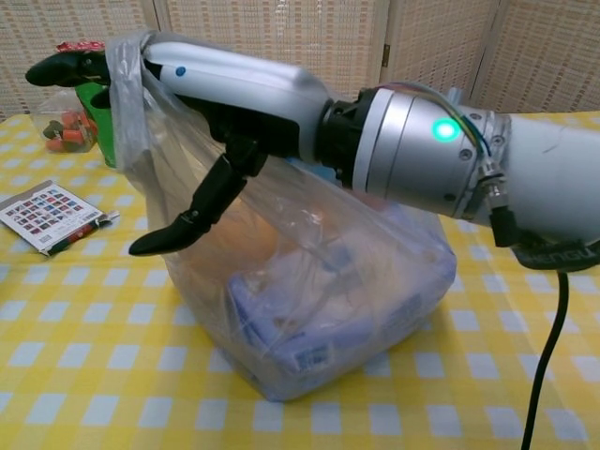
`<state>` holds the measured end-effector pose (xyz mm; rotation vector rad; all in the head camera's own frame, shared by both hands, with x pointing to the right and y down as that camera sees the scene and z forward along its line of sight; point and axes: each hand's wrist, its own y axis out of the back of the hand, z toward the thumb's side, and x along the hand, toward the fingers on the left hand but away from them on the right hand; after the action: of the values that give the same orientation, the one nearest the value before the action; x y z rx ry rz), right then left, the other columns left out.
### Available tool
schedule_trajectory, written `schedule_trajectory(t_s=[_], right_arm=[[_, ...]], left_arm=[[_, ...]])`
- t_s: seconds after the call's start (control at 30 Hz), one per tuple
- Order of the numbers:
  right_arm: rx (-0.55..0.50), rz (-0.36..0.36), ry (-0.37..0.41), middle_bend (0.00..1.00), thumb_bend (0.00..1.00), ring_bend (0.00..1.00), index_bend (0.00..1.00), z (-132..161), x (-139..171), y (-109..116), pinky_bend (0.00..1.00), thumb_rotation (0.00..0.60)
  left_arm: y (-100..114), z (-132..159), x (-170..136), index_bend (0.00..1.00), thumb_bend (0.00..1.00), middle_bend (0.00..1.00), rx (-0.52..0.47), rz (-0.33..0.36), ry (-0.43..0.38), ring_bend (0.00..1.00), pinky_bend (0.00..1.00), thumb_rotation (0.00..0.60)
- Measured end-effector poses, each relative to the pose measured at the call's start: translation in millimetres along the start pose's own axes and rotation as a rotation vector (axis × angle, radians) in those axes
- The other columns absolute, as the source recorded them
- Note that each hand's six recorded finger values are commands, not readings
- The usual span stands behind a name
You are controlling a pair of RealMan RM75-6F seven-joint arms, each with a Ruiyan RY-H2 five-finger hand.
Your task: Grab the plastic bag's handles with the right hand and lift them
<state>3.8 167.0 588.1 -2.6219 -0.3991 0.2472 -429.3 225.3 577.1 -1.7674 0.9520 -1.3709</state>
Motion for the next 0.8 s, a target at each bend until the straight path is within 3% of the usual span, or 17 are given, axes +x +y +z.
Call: schedule_trajectory(t_s=[0.53,0.8], right_arm=[[-0.095,-0.149,0.112,0.0,0.2,0.0,0.0,0,-11,7,0.0,0.6],[-0.352,-0.181,0.124,0.0,0.2,0.0,0.0,-5,-19,8,0.0,0.6]], left_arm=[[1,0,0,0.14,0.38,0.2,0.002,0.006,0.0,0.18,0.11,0.6],[1,1,-1,0.14,0.38,0.2,0.001,0.005,-0.003,0.18,0.11,0.6]])
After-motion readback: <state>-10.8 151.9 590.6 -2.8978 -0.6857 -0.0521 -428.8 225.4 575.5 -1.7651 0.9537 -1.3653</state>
